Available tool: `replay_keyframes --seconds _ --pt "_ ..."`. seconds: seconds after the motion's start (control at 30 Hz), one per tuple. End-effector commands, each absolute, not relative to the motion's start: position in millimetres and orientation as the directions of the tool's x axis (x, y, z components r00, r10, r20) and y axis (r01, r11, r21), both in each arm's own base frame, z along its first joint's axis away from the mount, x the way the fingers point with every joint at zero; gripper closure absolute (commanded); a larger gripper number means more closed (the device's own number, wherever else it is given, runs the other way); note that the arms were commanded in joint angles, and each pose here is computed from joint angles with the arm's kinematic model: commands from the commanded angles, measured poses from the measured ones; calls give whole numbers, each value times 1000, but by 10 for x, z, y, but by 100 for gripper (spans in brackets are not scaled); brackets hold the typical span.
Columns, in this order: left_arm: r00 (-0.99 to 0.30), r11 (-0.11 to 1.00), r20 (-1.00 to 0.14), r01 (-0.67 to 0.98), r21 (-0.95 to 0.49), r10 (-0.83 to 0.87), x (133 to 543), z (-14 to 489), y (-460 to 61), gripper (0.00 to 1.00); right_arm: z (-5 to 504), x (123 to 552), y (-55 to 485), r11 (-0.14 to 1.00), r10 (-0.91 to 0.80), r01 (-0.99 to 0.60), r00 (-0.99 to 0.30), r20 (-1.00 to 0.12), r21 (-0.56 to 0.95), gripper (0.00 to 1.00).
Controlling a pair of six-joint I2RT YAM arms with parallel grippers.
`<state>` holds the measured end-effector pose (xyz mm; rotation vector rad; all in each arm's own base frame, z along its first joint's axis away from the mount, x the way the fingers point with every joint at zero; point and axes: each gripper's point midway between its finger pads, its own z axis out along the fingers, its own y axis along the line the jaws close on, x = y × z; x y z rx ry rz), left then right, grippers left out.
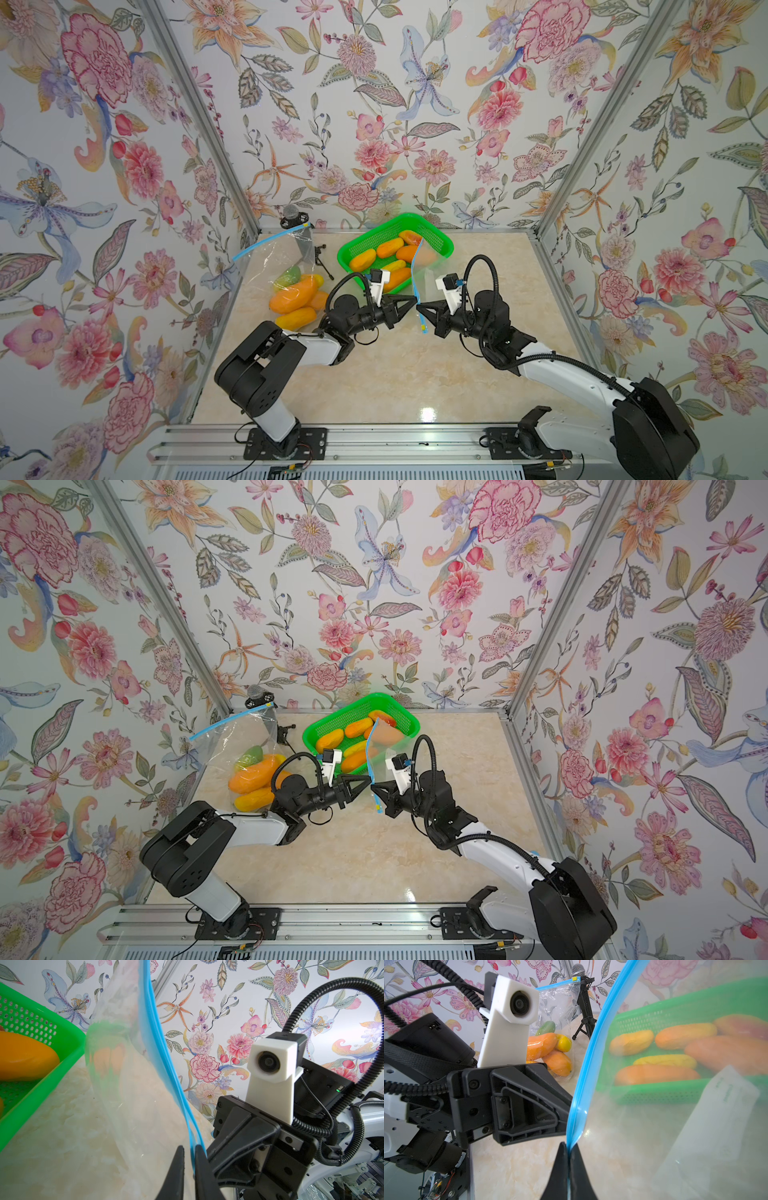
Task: Place the mango in a zip-top bag and seal the zipper
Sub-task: Open the zipper of the food storage bag.
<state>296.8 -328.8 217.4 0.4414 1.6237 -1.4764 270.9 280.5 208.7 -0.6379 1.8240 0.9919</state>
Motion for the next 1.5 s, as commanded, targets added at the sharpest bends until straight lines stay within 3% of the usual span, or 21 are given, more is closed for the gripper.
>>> replay_keyframes --seconds 0.0,0.23,0.37,0.47,0.7,0.87,0.93,0.97,1.0,1.07,1.2,1.47 --pt "-531 225 -796 771 -596 -290 3026 2277 -3315 87 2172 2682 2889 501 -8 -792 -407 -913 348 100" --pt "-529 231 -804 776 -588 -271 3057 2269 -3349 87 2131 2671 2902 501 -32 -797 -407 -913 338 100" --pt "-534 233 -803 772 -591 -267 3063 2256 -3354 100 2117 2680 2887 511 -41 -794 -407 -913 331 100" --pt "-534 254 -803 765 -592 -265 3087 2254 -3337 100 2113 2711 2853 537 -39 -777 -412 -910 329 100" --pt "-489 428 -846 731 -531 -215 3162 2245 -3153 100 2232 2771 2752 585 9 -744 -392 -920 323 91" --pt "-472 471 -858 721 -508 -204 3141 2285 -3067 100 2193 2794 2835 569 -2 -749 -415 -910 340 88" --pt "-472 479 -858 717 -507 -201 3127 2288 -3045 100 2211 2828 2832 580 -6 -746 -405 -914 326 100" --pt "-471 492 -860 712 -501 -196 3129 2288 -3026 100 2203 2875 2793 611 -12 -728 -401 -916 311 100" --pt "-473 514 -861 700 -495 -184 3139 2268 -3002 100 2240 2880 2794 611 -8 -729 -396 -918 309 97" --pt "-472 546 -866 687 -480 -168 3162 2260 -2963 100 2394 2760 2940 540 9 -780 -370 -929 316 72" --pt "-458 552 -872 688 -471 -173 3163 2314 -2943 100 2469 2663 3196 470 -28 -830 -355 -935 301 64" --pt "-456 533 -868 694 -484 -196 3143 2386 -2943 100 2245 2806 3200 532 -80 -797 -384 -920 287 62"
